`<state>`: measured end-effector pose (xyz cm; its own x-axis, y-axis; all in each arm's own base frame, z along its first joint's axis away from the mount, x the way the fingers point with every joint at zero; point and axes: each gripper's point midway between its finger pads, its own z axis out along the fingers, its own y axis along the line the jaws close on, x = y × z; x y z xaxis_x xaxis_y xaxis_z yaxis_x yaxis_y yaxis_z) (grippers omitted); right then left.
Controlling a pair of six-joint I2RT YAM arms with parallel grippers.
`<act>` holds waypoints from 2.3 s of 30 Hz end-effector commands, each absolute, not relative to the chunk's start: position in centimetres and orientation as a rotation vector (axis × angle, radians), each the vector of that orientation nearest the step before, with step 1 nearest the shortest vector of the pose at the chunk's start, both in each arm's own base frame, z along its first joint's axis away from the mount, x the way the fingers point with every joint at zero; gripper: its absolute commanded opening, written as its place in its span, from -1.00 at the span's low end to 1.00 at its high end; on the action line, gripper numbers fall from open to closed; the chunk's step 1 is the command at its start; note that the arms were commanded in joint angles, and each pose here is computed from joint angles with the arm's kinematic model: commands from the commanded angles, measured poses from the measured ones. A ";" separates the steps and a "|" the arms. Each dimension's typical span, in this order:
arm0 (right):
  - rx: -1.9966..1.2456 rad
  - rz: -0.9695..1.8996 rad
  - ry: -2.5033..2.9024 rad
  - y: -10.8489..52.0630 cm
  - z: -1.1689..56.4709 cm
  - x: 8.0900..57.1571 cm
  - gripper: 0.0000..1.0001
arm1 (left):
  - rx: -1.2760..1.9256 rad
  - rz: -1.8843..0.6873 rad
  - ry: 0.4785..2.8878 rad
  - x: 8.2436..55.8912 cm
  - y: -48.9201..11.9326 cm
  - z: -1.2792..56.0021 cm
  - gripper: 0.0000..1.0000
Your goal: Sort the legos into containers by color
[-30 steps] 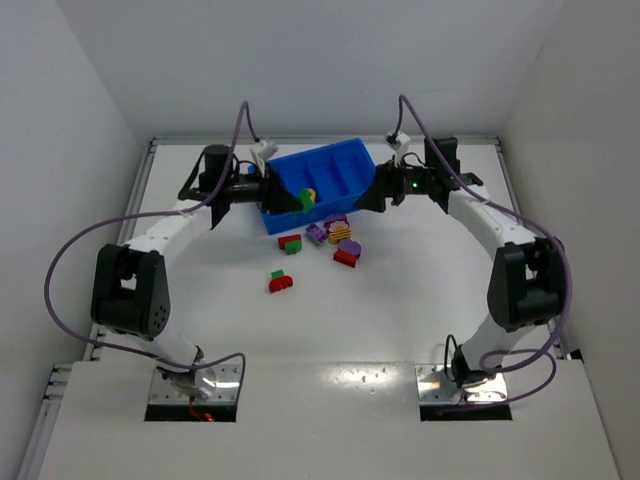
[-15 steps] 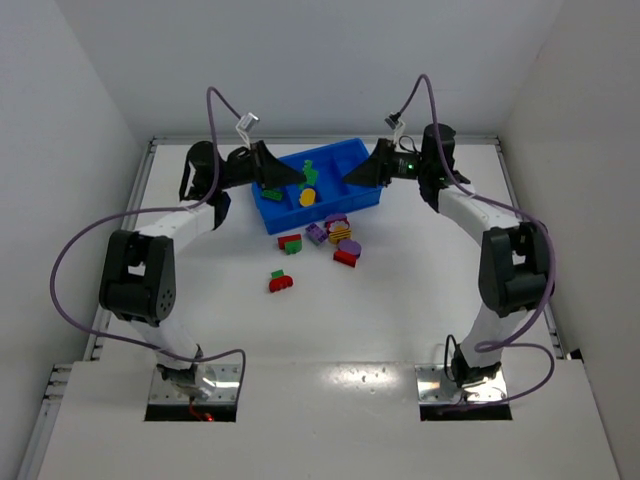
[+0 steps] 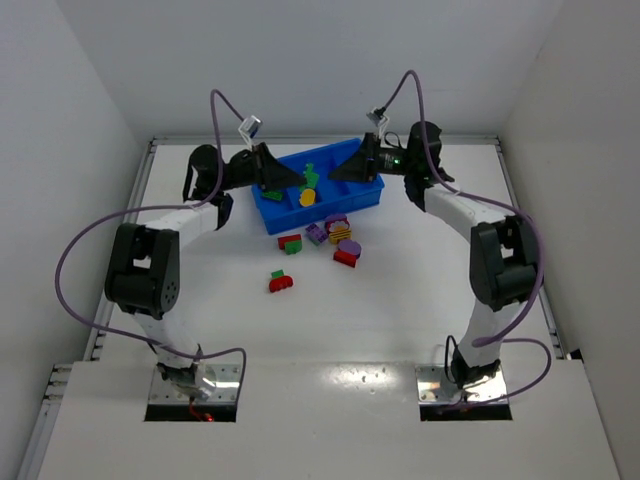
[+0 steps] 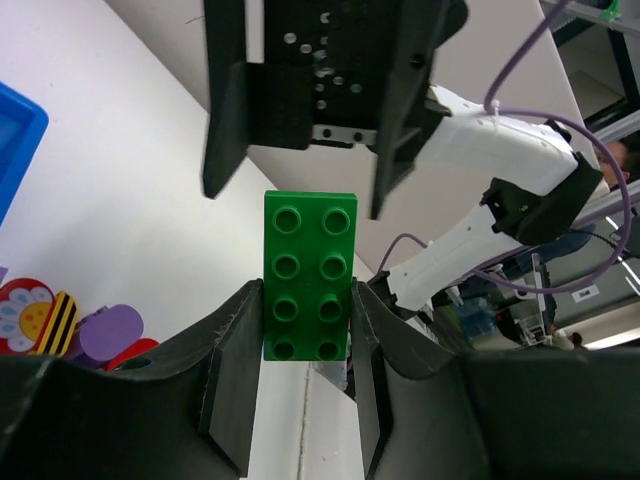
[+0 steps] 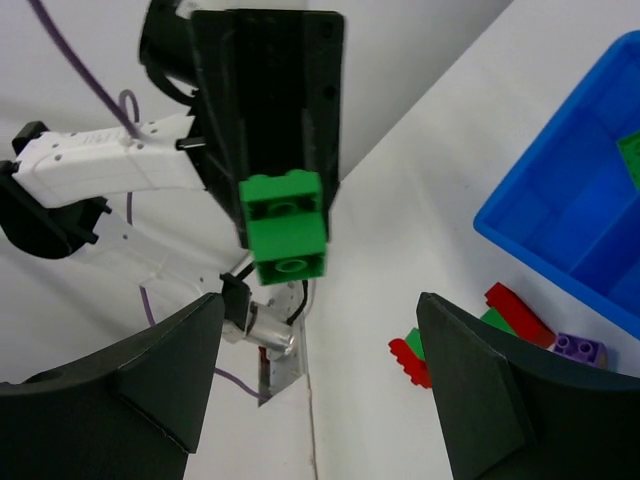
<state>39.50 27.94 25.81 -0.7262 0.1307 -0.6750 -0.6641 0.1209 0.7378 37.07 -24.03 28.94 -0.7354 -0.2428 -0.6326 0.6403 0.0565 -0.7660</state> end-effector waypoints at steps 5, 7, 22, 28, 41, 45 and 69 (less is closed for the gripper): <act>-0.670 1.683 1.664 29.5 28.9 38.1 0.58 | 0.472 -1.731 1.635 38.2 -24.0 29.4 -0.68; -0.679 1.687 1.668 29.9 28.5 37.7 0.58 | 0.467 -1.737 1.637 38.5 -24.1 29.4 -0.68; -0.662 1.654 1.702 31.5 27.4 39.7 0.63 | 0.546 -1.781 1.646 37.1 -25.1 29.3 -0.68; -0.685 1.675 1.708 31.9 27.3 39.3 0.51 | 0.573 -1.779 1.629 36.8 -25.1 29.5 -0.68; -0.771 1.657 1.741 32.0 25.9 36.9 -0.80 | 0.520 -1.735 1.601 38.6 -24.2 29.8 -0.70; -0.768 1.625 1.746 30.7 26.1 36.4 -0.93 | 0.438 -1.659 1.576 41.2 -22.0 30.3 -0.70; -0.671 1.203 1.898 26.9 23.6 40.8 -0.93 | -0.027 -0.628 2.064 50.8 -12.9 18.1 -0.62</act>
